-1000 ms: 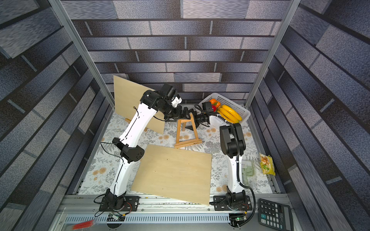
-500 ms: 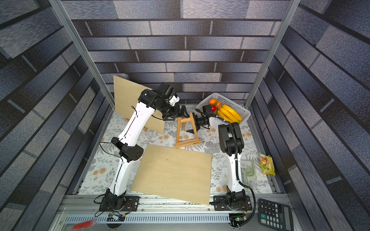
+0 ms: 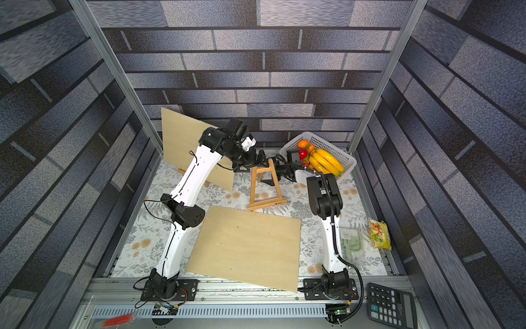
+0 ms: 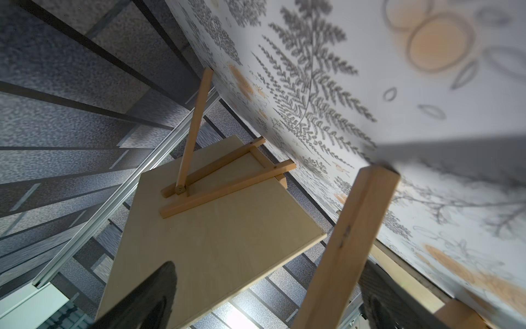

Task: Assemble the easel
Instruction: Adjust the easel at the center of the board.

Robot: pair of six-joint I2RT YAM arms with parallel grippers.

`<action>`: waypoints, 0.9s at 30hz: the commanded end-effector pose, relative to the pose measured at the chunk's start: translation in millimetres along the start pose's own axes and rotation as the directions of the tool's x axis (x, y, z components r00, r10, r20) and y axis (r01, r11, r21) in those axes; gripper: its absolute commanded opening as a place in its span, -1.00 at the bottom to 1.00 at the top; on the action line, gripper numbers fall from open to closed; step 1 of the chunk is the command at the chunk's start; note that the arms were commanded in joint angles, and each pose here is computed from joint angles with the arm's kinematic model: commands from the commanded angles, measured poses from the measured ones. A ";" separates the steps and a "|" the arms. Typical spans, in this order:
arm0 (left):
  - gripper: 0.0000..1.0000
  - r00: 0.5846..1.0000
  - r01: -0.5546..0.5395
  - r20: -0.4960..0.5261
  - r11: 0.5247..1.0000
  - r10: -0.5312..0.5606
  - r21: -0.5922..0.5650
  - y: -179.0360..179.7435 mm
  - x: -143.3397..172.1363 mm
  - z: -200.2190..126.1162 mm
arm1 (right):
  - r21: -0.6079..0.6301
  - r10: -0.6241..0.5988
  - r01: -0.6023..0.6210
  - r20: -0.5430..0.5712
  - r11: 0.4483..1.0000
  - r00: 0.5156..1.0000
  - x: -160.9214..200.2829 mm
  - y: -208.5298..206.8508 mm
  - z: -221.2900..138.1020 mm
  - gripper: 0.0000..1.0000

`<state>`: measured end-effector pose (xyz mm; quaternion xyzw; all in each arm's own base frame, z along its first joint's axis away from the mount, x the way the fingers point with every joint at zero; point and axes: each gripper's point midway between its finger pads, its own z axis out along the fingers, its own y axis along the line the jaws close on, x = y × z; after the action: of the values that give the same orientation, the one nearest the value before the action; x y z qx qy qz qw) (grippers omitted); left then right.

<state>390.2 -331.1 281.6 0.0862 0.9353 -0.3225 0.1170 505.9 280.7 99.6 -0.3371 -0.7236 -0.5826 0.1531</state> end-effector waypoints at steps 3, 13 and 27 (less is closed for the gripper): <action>1.00 1.000 0.007 0.020 1.000 -0.008 0.016 2.4 -5.8 -10.6 | -0.080 -0.030 0.036 0.074 0.996 0.997 -17.3 23.9 -0.3 1.00; 1.00 0.991 -0.012 0.133 0.998 0.005 0.055 -1.8 -24.1 -52.5 | -0.130 -0.064 0.078 0.108 0.988 0.992 -35.1 55.2 -5.4 1.00; 1.00 0.987 -0.009 0.162 0.997 -0.003 0.073 -3.7 -27.2 -67.9 | -0.159 -0.089 0.115 0.163 0.981 0.983 -61.8 84.3 -22.9 1.00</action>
<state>414.7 -295.8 314.1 0.0573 0.9223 -0.3442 0.1659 596.4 253.7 125.7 -0.3519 -0.6957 -0.6244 0.0469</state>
